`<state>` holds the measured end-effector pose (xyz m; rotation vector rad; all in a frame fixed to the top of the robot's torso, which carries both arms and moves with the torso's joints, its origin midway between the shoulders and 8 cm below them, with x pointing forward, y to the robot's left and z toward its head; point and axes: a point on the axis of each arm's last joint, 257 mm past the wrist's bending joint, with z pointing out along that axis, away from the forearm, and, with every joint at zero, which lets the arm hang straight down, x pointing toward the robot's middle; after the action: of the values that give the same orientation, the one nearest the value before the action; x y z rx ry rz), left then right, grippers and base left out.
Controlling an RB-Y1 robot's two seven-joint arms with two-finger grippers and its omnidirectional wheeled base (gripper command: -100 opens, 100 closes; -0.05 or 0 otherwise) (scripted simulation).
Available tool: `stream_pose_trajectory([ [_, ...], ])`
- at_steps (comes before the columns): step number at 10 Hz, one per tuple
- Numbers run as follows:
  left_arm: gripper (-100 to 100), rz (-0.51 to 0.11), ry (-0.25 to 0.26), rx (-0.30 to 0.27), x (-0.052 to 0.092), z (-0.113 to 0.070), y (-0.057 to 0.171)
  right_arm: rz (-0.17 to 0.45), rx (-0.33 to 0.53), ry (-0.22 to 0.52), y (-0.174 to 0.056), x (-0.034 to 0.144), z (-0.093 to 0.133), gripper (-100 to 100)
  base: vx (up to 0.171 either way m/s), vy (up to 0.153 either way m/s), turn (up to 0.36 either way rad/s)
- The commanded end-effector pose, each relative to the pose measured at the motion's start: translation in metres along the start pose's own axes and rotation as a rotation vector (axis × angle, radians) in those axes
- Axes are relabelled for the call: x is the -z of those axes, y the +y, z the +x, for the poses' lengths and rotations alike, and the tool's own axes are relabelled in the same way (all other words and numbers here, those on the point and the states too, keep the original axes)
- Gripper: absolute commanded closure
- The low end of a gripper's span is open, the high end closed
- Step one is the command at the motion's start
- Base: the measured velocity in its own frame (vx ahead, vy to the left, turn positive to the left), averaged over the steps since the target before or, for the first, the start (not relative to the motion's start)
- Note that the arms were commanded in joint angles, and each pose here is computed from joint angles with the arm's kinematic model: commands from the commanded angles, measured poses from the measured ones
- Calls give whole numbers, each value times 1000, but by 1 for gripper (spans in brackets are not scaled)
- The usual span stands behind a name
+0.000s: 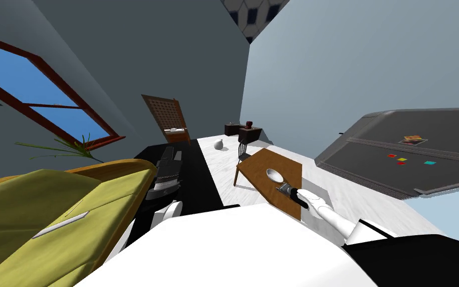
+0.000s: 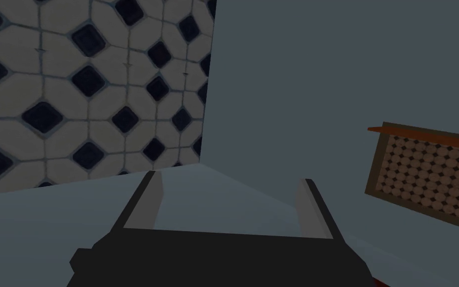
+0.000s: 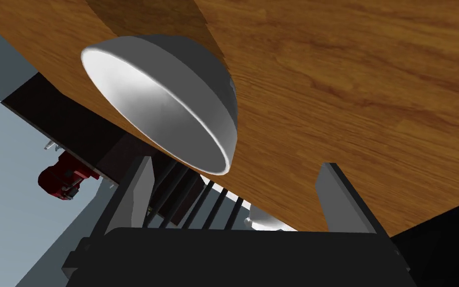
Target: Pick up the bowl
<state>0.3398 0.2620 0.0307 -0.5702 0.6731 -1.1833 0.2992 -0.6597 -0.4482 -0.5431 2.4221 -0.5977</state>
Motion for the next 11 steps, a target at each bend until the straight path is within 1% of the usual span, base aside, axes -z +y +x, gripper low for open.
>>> stream_pose_trajectory([
  [1,0,0,0,0,0,0,0,6,9,28,-6,1,11,-100,12,-8,112],
  [4,0,0,0,0,0,0,0,5,64,135,-28,12,54,-100,23,-11,283],
  [5,0,0,0,0,0,0,0,3,65,130,-27,11,52,-100,24,-22,85],
  [6,0,0,0,0,0,0,0,6,64,137,-28,12,55,-100,11,-7,-44],
  [7,0,0,0,0,0,0,0,0,73,167,-31,16,67,-100,14,1,170],
  [8,0,0,0,0,0,0,0,0,73,167,-31,16,67,-100,14,-8,108],
  [10,0,0,0,0,0,0,0,-18,84,217,-32,22,87,-100,25,-16,163],
  [11,0,0,0,0,0,0,0,-18,84,217,-32,22,87,-100,21,-18,104],
])
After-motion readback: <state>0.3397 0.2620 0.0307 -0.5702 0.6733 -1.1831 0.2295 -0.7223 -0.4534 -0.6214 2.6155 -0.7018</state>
